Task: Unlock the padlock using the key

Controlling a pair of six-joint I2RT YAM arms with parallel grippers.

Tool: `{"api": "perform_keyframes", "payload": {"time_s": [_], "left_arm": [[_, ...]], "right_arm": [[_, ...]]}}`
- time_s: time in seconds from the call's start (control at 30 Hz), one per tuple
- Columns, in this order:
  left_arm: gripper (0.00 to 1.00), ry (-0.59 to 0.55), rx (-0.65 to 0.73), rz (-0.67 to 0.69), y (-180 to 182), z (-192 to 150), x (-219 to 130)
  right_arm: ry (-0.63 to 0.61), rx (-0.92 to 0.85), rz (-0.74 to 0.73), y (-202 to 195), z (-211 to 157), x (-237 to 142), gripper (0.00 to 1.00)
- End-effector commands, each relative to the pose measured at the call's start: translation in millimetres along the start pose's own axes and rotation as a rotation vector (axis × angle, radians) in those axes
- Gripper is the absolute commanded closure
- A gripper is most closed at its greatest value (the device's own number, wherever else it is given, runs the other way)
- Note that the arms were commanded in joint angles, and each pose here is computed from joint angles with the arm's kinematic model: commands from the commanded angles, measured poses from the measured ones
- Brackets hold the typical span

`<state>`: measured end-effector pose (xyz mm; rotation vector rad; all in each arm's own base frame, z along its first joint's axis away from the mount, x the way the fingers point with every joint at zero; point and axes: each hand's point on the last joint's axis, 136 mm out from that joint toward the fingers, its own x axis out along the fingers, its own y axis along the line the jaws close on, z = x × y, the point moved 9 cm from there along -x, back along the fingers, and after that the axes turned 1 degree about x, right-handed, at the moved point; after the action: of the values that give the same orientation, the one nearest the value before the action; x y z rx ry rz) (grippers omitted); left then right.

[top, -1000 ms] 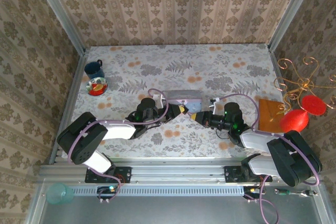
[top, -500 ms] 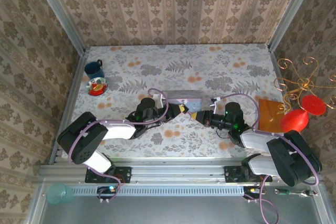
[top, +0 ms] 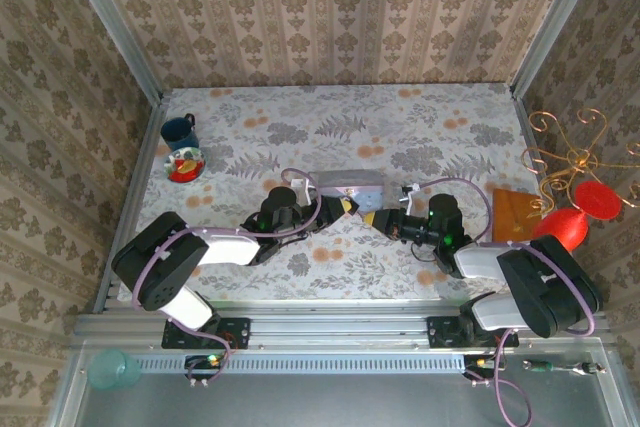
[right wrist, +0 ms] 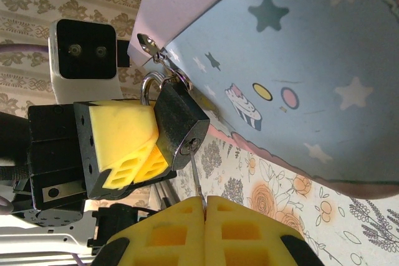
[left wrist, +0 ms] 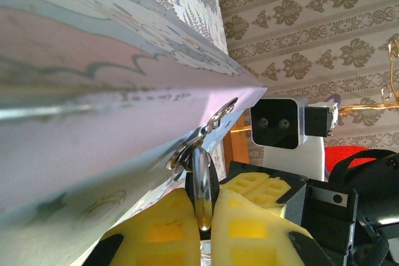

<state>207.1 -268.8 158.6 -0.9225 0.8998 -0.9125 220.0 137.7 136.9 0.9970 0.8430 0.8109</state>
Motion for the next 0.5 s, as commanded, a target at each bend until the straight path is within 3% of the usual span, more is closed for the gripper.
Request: {"api": "perform_keyframes", "payload": {"time_s": [0.0, 0.13, 0.47], "left_arm": [[1.00, 0.065, 0.029, -0.117, -22.2, -7.2, 6.4], [0.99, 0.062, 0.032, -0.112, -21.5, -7.1, 6.5], [0.86, 0.035, 0.045, -0.078, -18.0, -1.7, 7.8]], "right_arm": [[-0.047, -0.057, 0.015, 4.1, 6.5, -0.8, 1.00], [-0.053, -0.075, 0.032, 6.3, 7.4, -1.3, 1.00], [-0.033, -0.090, 0.032, 7.0, -1.3, -5.6, 1.00]]}}
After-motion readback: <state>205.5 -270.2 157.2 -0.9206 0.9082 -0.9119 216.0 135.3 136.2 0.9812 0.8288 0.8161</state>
